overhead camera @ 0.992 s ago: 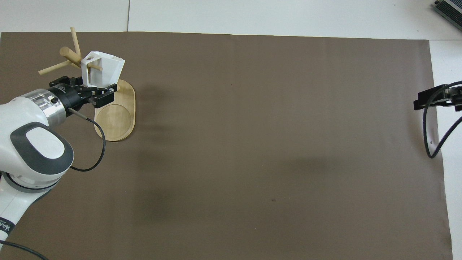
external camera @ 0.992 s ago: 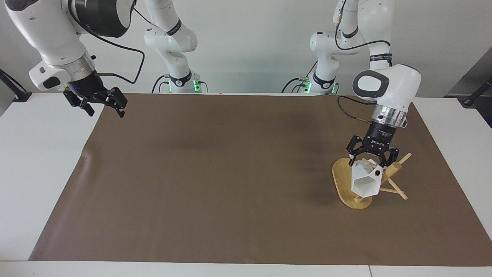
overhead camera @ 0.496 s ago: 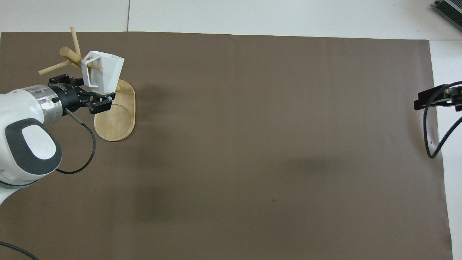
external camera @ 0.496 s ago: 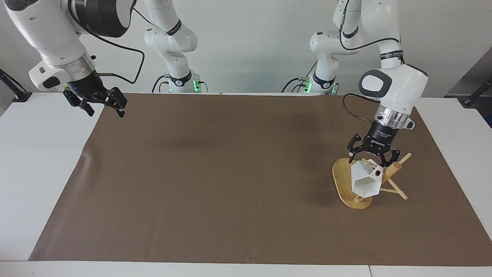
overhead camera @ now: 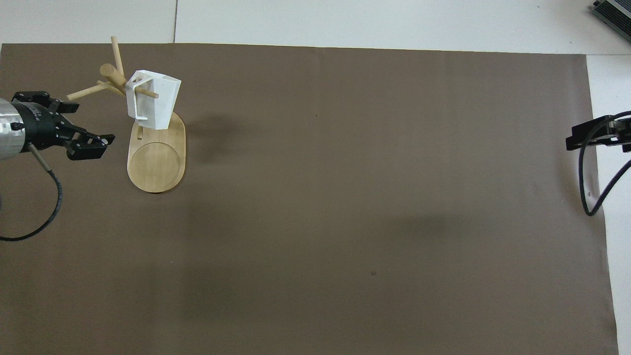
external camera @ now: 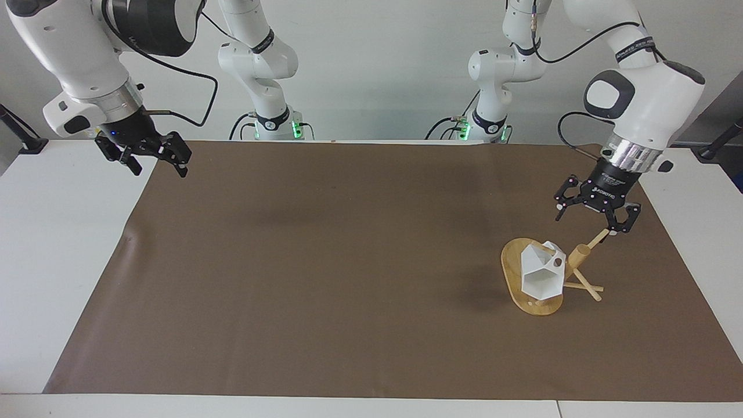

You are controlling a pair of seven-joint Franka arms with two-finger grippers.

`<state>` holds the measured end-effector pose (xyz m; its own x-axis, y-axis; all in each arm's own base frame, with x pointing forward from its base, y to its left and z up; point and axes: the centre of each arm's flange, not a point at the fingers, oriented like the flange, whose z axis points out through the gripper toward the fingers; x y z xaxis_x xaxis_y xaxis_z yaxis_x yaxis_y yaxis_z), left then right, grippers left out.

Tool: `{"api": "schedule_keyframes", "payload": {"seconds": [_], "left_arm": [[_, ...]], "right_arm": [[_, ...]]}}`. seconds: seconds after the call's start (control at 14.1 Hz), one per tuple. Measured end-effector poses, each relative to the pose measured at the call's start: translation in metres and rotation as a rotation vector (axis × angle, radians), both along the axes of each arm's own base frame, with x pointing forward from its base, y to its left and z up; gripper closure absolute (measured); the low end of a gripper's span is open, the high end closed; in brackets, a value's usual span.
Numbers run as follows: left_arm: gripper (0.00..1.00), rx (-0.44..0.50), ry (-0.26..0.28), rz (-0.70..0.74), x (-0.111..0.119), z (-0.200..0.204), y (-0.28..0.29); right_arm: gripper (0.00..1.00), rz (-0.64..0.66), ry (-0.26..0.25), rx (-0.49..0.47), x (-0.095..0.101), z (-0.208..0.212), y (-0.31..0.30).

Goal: Hang cup on rack
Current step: 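Open the left gripper and draw it back from the hung cup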

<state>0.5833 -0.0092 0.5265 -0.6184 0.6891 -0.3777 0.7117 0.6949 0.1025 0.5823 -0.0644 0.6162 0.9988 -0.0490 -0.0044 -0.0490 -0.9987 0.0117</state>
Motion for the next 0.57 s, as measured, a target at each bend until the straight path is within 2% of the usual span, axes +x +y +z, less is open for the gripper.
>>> {"api": "schedule_keyframes", "payload": {"seconds": [0.14,0.57], "left_arm": [[0.00,0.050,0.010,-0.076,-0.006,0.020,-0.002],[0.00,0.180,0.024,-0.453,-0.015,0.047,-0.004]], "right_arm": [[0.00,0.000,0.000,0.000,0.000,0.000,0.000],[0.00,0.000,0.000,0.000,0.000,0.000,0.000]]}}
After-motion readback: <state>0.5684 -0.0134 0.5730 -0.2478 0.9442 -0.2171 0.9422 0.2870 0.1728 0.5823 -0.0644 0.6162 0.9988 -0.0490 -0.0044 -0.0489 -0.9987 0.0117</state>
